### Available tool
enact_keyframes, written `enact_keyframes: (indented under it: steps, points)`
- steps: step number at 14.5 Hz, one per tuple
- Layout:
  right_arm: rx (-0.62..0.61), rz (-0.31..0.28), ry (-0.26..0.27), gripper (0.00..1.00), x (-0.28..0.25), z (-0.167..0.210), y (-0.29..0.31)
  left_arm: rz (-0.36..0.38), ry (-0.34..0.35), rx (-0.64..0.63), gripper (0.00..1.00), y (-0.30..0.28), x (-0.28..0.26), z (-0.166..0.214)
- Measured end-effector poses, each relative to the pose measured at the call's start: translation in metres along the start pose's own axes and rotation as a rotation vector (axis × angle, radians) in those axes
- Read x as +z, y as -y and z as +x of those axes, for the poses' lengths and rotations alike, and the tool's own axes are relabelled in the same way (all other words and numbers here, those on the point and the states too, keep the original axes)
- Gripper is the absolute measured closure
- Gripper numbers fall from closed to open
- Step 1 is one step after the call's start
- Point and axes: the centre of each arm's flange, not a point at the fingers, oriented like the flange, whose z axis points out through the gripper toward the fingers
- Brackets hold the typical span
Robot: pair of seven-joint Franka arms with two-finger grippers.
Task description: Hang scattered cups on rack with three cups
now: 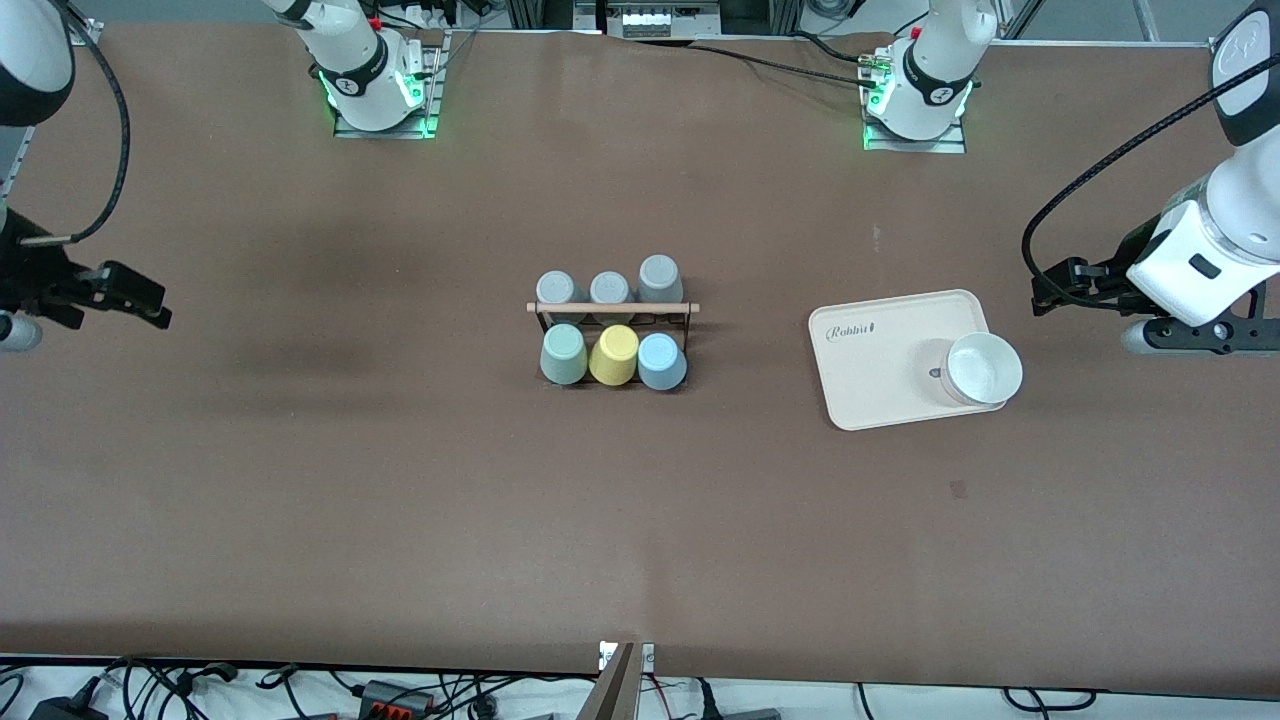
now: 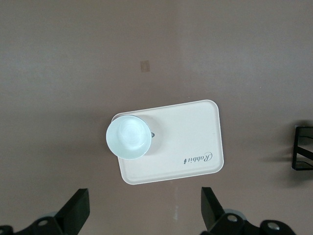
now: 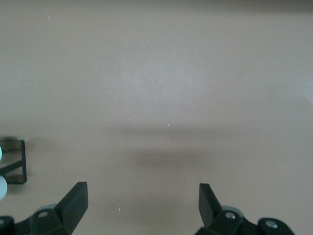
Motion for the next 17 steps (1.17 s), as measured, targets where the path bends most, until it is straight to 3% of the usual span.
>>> enact_keyframes:
  steps: [4, 17]
  points:
    - [-0.006, 0.003, 0.005, 0.00, -0.002, -0.028, 0.001, 0.000, 0.000, 0.000, 0.00, 0.000, 0.000, 0.000]
    - [-0.022, 0.003, 0.015, 0.00, -0.007, -0.034, 0.001, 0.000, 0.000, 0.000, 0.00, 0.000, 0.000, 0.000]
